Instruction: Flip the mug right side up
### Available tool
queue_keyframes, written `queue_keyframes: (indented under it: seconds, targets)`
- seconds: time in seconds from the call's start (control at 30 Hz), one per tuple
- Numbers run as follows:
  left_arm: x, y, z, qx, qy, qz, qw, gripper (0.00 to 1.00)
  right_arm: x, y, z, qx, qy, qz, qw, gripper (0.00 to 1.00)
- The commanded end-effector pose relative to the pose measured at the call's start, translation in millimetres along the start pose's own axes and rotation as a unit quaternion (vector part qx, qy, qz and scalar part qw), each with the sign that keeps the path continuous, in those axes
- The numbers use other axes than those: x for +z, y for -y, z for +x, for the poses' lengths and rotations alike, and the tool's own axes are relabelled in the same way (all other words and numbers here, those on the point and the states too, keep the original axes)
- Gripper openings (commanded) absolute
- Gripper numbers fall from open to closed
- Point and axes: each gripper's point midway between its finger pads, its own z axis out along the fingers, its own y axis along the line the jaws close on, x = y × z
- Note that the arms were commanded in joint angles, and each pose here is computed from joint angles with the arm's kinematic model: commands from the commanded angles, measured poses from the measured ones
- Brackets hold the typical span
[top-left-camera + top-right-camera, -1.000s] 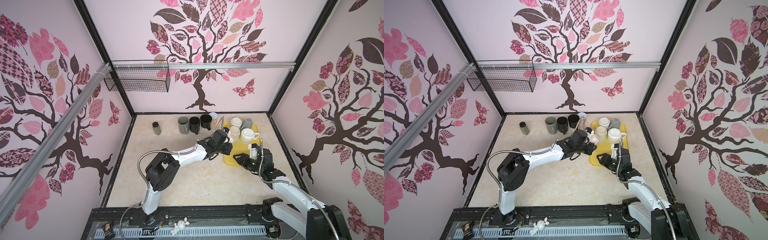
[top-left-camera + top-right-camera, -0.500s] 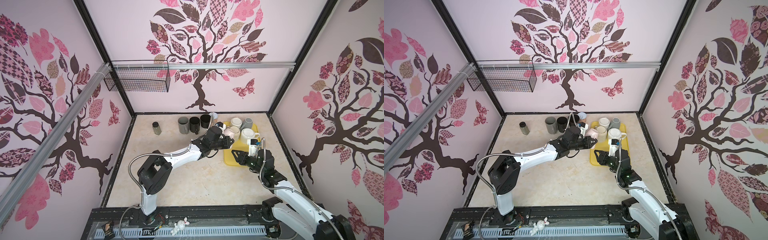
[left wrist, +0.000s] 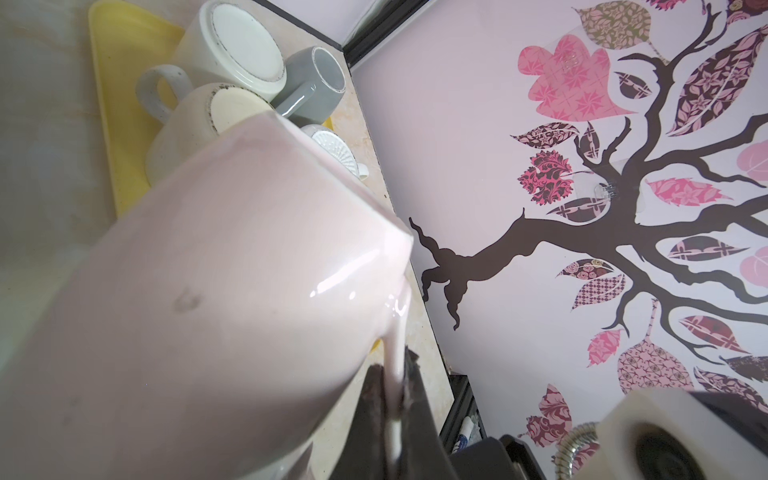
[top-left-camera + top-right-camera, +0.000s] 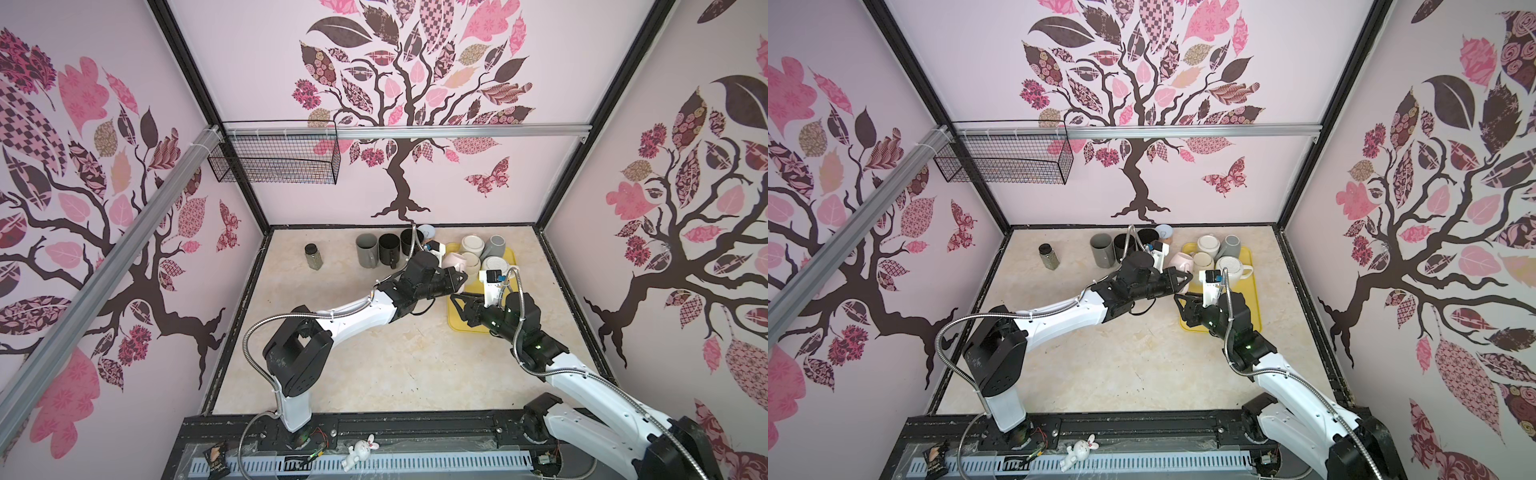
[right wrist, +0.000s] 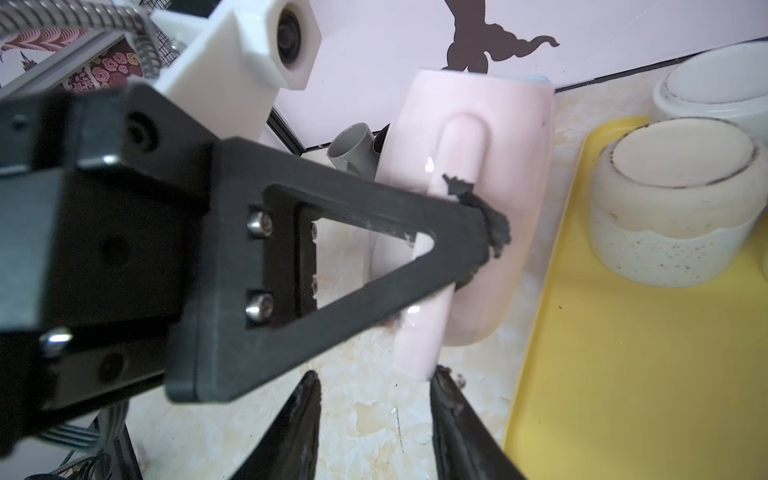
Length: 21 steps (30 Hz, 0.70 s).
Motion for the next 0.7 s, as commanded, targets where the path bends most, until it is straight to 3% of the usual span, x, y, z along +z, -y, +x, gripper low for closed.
queue_keyframes:
  seconds: [0.0, 0.23, 0.53, 0.67]
  targets:
    - [-25, 44, -28, 0.015, 0.052, 0.064, 0.996, 0.00, 6, -8, -26, -0.026, 0.031, 0.002, 0.999, 0.42]
    - [-38, 51, -31, 0.012, 0.060, 0.072, 0.996, 0.00, 14, -10, -35, -0.047, 0.036, 0.001, 0.998, 0.31]
    - [-47, 50, -29, -0.004, 0.061, 0.082, 0.995, 0.00, 6, -19, -46, -0.089, 0.063, -0.014, 0.994, 0.00]
    - [-52, 48, -32, -0.015, 0.064, 0.087, 0.994, 0.00, 0, -23, -49, -0.117, 0.073, -0.019, 0.990, 0.00]
